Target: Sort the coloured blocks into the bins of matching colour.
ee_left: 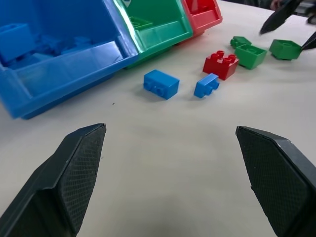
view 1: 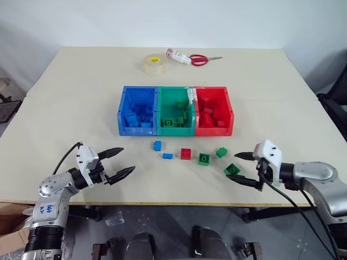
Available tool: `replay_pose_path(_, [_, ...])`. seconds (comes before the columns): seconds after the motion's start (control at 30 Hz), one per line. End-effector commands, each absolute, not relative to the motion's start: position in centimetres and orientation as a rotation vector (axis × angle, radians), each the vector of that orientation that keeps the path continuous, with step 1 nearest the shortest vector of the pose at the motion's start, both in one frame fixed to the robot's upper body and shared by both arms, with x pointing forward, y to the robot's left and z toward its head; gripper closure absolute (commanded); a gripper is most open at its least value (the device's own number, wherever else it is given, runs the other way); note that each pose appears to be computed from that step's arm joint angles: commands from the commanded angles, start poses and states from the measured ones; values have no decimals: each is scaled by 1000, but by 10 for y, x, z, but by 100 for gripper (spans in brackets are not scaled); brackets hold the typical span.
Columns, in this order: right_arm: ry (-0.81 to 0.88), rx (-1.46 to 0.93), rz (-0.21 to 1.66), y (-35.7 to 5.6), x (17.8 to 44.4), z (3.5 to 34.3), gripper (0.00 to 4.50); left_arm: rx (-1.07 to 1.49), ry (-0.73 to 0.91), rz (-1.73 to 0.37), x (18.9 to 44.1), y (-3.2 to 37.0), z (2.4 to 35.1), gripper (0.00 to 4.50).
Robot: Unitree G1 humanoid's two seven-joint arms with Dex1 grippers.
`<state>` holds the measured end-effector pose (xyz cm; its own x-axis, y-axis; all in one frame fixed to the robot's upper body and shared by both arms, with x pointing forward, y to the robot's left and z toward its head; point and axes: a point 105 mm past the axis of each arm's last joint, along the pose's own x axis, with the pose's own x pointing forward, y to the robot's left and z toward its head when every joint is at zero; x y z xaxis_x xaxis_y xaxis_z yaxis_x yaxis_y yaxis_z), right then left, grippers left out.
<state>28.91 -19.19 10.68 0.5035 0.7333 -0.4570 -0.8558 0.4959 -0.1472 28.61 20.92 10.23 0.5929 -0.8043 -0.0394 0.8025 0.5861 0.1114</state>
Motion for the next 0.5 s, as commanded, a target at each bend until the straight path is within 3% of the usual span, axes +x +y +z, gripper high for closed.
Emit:
replay_pose_path(0.03, [361, -415, 1019, -191, 290, 104, 20, 138, -68, -946, 281, 205, 112, 0])
replay_pose_path(0.13, [353, -428, 1026, -192, 290, 103, 88, 136, -71, -939, 278, 205, 111, 0])
replay_pose_path(0.33, [301, -430, 1013, -193, 292, 113, 302, 129, -68, -932, 274, 205, 108, 0])
replay_pose_path(0.5, [149, -414, 1013, -173, 304, 148, 303, 123, -73, -936, 277, 201, 107, 0])
